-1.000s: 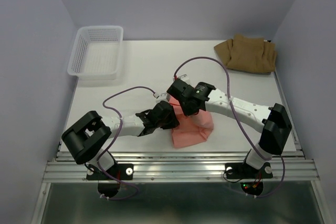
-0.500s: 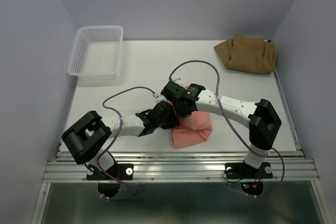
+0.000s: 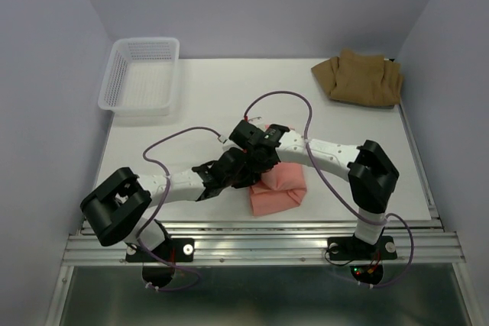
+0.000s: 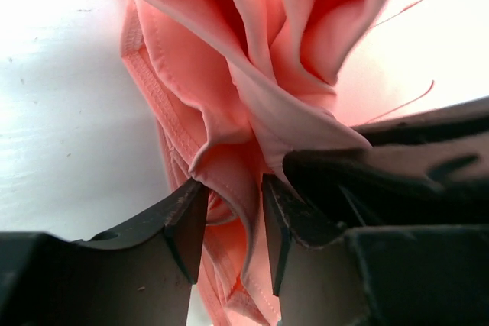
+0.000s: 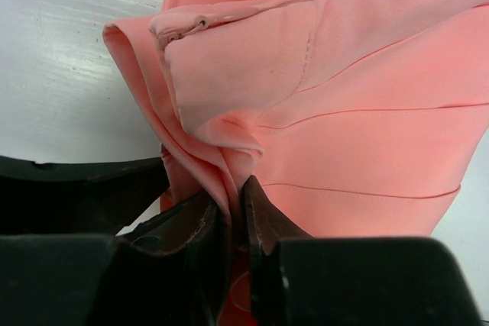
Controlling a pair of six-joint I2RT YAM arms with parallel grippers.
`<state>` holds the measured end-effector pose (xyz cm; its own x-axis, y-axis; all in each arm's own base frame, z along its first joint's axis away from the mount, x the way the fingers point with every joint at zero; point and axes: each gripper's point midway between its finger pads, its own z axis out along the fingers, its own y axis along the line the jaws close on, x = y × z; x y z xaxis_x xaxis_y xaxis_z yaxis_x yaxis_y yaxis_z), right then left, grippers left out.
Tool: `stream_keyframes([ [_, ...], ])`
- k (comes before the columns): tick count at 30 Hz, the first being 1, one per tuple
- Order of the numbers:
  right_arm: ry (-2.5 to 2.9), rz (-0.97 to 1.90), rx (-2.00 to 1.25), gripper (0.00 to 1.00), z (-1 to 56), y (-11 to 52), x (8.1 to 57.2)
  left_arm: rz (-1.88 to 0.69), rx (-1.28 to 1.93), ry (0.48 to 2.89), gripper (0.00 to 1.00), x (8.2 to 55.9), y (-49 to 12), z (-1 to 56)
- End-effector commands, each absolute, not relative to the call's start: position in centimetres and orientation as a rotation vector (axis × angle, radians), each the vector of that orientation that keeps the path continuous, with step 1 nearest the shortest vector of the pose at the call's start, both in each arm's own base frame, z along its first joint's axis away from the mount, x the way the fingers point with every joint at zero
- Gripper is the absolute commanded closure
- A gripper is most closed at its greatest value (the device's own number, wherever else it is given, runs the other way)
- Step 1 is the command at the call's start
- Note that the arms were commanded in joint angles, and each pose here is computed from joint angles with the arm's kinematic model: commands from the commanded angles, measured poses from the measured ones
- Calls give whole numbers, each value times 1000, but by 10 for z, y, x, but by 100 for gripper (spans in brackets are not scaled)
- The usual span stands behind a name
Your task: Fold and stack the skirts
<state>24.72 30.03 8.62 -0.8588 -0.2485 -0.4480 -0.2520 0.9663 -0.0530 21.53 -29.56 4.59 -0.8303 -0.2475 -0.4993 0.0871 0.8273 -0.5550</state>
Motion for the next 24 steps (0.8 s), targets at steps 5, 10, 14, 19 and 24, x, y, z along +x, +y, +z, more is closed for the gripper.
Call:
stream_keyframes([
  [5,2610,115,-293,75,90,332,259,-796,-158,2378,54,212,-287,64],
  [10,2584,157,-294,53,105,338,262,-786,-195,2365,50,205,-273,70],
  [14,2515,276,-308,41,143,347,264,-760,-214,2364,48,198,-257,71],
  [19,2389,467,-341,13,200,359,263,-715,-271,2339,43,192,-233,83],
  [24,2266,432,-173,0,241,325,269,-794,-271,2231,7,194,-229,127],
])
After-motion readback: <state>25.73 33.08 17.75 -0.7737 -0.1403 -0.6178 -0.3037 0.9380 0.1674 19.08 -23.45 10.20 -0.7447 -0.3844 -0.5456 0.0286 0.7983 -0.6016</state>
